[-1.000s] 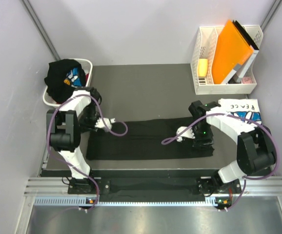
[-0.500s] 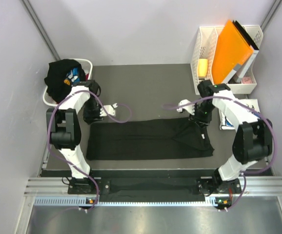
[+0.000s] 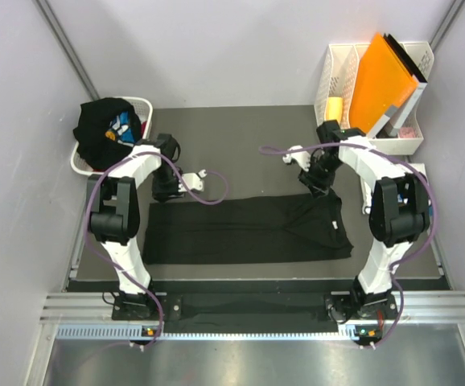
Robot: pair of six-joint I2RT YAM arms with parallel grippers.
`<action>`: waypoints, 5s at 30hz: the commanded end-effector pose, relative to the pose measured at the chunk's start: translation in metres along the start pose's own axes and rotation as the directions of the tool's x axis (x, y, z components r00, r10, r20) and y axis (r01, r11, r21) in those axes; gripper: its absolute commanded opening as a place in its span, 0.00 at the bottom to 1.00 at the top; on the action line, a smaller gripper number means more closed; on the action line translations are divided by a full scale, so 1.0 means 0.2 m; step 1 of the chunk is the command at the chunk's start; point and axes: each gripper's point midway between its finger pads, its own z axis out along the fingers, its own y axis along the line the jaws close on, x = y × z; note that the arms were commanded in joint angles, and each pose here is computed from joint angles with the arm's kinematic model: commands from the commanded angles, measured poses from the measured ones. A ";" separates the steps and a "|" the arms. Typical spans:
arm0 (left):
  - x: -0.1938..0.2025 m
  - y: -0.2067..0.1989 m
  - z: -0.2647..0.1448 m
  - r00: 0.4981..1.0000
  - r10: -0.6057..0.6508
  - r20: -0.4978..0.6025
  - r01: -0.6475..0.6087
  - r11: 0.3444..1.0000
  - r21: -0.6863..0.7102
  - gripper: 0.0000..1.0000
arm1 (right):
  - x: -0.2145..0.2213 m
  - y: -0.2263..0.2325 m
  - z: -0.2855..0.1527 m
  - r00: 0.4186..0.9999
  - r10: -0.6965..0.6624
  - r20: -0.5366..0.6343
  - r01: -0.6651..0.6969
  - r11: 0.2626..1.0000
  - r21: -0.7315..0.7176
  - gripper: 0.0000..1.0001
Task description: Fold and stack the t-shirts
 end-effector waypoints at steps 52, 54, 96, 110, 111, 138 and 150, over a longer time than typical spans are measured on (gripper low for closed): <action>0.01 -0.09 0.04 0.978 0.207 0.035 -0.205 0.909 0.363 0.43 | -0.11 0.03 0.24 0.913 -0.384 -0.139 0.321 0.886 -0.335 0.61; 0.01 -0.08 0.05 0.977 0.209 0.036 -0.208 0.907 0.366 0.43 | -0.10 0.02 0.26 0.910 -0.387 -0.148 0.325 0.889 -0.324 0.59; -0.03 -0.15 -0.10 0.978 0.189 0.092 -0.209 0.916 0.341 0.46 | -0.10 -0.04 0.34 0.899 -0.395 -0.192 0.332 0.898 -0.289 0.52; -0.02 -0.26 -0.08 0.972 0.216 0.088 -0.233 0.889 0.393 0.46 | -0.10 -0.04 0.35 0.891 -0.407 -0.203 0.343 0.894 -0.288 0.52; -0.02 -0.29 -0.08 0.973 0.215 0.089 -0.232 0.885 0.403 0.47 | -0.10 -0.03 0.36 0.891 -0.407 -0.202 0.342 0.894 -0.289 0.52; 0.03 -0.33 0.09 0.992 0.130 0.004 -0.113 0.846 0.520 0.07 | -0.12 -0.04 0.41 0.896 -0.395 -0.204 0.338 0.903 -0.264 0.15; 0.05 -0.20 0.11 0.995 0.087 -0.055 -0.054 0.896 0.440 0.00 | -0.12 -0.11 0.41 0.890 -0.393 -0.232 0.355 0.915 -0.192 0.00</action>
